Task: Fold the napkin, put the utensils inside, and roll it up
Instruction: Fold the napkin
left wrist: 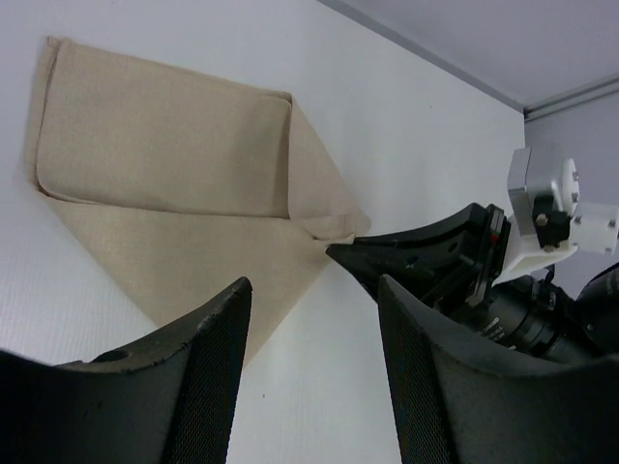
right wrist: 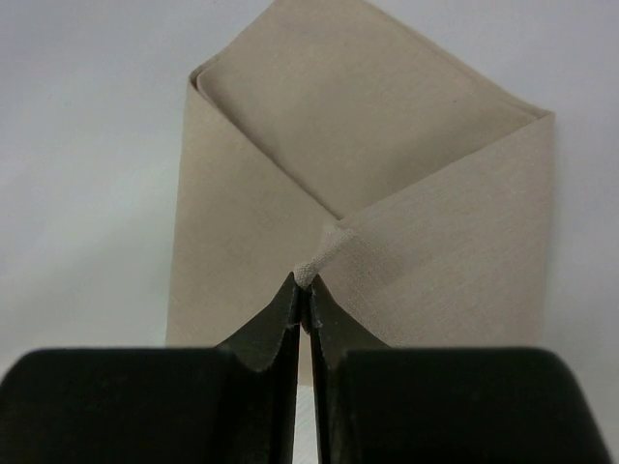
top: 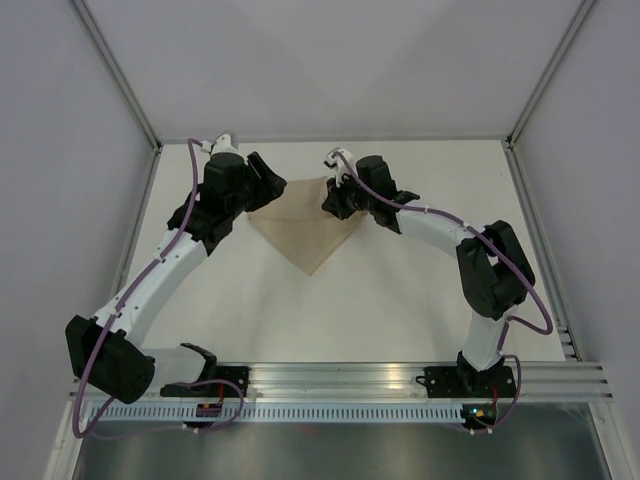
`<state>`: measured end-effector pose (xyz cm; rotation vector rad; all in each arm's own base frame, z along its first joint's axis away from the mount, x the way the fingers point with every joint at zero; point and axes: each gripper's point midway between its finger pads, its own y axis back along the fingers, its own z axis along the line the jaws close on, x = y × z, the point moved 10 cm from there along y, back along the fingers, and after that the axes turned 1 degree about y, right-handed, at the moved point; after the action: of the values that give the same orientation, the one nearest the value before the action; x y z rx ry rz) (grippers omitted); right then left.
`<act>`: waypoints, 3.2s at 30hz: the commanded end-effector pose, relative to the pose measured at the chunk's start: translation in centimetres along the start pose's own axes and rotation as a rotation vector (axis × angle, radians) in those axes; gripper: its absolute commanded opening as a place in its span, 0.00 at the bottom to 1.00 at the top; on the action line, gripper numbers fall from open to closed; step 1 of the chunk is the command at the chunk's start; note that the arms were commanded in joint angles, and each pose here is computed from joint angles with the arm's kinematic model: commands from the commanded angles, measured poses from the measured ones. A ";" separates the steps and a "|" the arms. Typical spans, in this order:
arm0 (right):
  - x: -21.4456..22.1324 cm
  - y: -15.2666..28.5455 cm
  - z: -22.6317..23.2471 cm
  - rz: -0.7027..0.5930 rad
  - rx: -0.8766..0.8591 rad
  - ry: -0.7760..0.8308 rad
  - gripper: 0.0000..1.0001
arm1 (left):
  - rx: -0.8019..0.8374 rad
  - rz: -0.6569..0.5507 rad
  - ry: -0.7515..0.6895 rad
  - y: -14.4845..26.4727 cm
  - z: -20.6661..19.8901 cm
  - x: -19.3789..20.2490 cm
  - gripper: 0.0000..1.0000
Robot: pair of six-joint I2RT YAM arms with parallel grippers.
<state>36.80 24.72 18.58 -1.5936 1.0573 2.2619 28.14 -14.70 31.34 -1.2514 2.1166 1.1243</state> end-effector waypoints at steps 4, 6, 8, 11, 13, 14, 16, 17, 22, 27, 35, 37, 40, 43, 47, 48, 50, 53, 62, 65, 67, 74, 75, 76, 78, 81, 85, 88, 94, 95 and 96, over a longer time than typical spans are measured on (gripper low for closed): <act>-0.5 0.7 2.4 -0.017 0.005 0.199 0.11 | 0.033 -0.045 0.035 1.5 -1.1 -1.4 0.60; 0.1 0.6 3.2 0.001 0.003 0.240 0.10 | 0.036 -0.045 0.033 1.5 -1.1 -1.4 0.60; 0.8 0.3 4.1 0.019 -0.010 0.264 0.11 | 0.036 -0.045 0.033 1.6 -1.1 -1.4 0.60; 1.6 -0.1 5.0 0.041 -0.014 0.294 0.10 | 0.032 -0.044 0.033 1.4 -1.0 -1.4 0.60; 1.3 -0.4 4.9 0.028 0.030 0.292 0.10 | 0.034 -0.044 0.029 1.5 -1.1 -1.4 0.60; 1.3 -0.6 4.7 0.028 0.047 0.287 0.09 | 0.035 -0.043 0.029 1.5 -1.1 -1.4 0.60; 0.2 -0.6 4.1 -0.003 0.072 0.270 0.09 | 0.035 -0.041 0.024 1.5 -1.0 -1.3 0.60; -0.1 -0.6 3.3 -0.009 0.089 0.242 0.09 | 0.038 -0.035 0.022 1.5 -0.9 -1.1 0.60; -2.7 -0.4 0.9 -0.045 0.152 0.188 0.09 | 0.069 -0.037 0.023 1.9 0.5 0.5 0.56; -3.4 -0.4 -1.0 -0.052 0.222 0.118 0.09 | 0.204 -0.112 0.023 3.5 1.3 1.7 0.53; -5.2 0.9 -4.2 -0.100 0.334 0.044 0.08 | 0.517 0.036 -0.059 -0.1 0.8 6.1 0.35; -5.3 1.2 -4.8 -0.102 0.349 0.034 0.08 | 0.528 0.098 -0.053 -2.1 1.2 7.8 0.30; -5.4 1.7 -5.7 -0.107 0.367 0.025 0.08 | 0.599 0.151 -0.041 -4.8 0.7 9.9 0.25; -5.4 2.0 -6.2 -0.109 0.377 0.017 0.08 | 0.675 0.212 -0.018 -7.7 -0.5 12.6 0.20; -5.5 2.2 -6.4 -0.115 0.384 0.011 0.08 | 0.631 0.249 0.037 -12.0 -1.7 15.2 0.12; -5.6 2.2 -6.5 -0.116 0.384 0.010 0.08 | 0.618 0.255 0.077 -12.9 -2.0 15.3 0.10; -5.8 2.5 -6.5 -0.124 0.387 0.011 0.08 | 0.594 0.240 0.125 -14.6 -1.6 16.3 0.09; -6.2 2.8 -6.5 -0.135 0.385 0.013 0.08 | 0.558 0.223 0.190 -16.1 -1.4 16.9 0.09; -6.6 3.5 -6.1 -0.126 0.367 0.005 0.08 | 0.433 0.209 0.215 -19.0 -2.0 17.8 0.08; -6.9 3.6 -6.1 -0.127 0.366 0.001 0.08 | 0.368 0.204 0.216 -19.6 -2.1 18.1 0.08; -7.3 3.7 -6.0 -0.131 0.366 0.003 0.08 | 0.352 0.199 0.220 -19.7 -2.1 18.3 0.08; -8.1 4.0 -5.9 -0.140 0.361 0.006 0.08 | 0.273 0.217 0.226 -20.3 -1.4 19.1 0.07; -8.2 4.0 -5.9 -0.144 0.358 0.007 0.08 | 0.262 0.221 0.230 -20.4 -1.3 19.3 0.07; -8.3 4.1 -5.8 -0.146 0.358 0.008 0.08 | 0.231 0.227 0.232 -20.6 -1.0 19.4 0.06; -8.5 4.3 -5.6 -0.150 0.353 0.010 0.08 | 0.220 0.235 0.238 -21.0 -1.0 19.7 0.06; -8.6 4.5 -5.6 -0.149 0.351 0.009 0.08 | 0.184 0.251 0.245 -21.5 -1.1 20.0 0.06; -8.7 4.7 -5.3 -0.154 0.340 -0.017 0.08 | 0.102 0.237 0.234 -22.2 -1.1 20.2 0.06; -8.9 5.1 -5.0 -0.161 0.332 -0.021 0.08 | 0.050 0.243 0.225 -22.5 -1.3 20.3 0.06; -9.1 5.4 -4.5 -0.160 0.304 -0.038 0.08 | 0.056 0.238 0.223 -22.2 -1.5 20.3 0.07; -9.1 5.4 -4.5 -0.162 0.301 -0.042 0.08 | 0.059 0.239 0.220 -22.0 -1.2 20.5 0.07; -8.9 5.2 -4.6 -0.154 0.297 -0.046 0.08 | 0.109 0.210 0.227 -21.8 -1.7 20.1 0.08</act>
<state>41.53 20.21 24.92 -1.4308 1.2349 1.9449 37.25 -32.02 8.66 -1.1323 2.4975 1.0286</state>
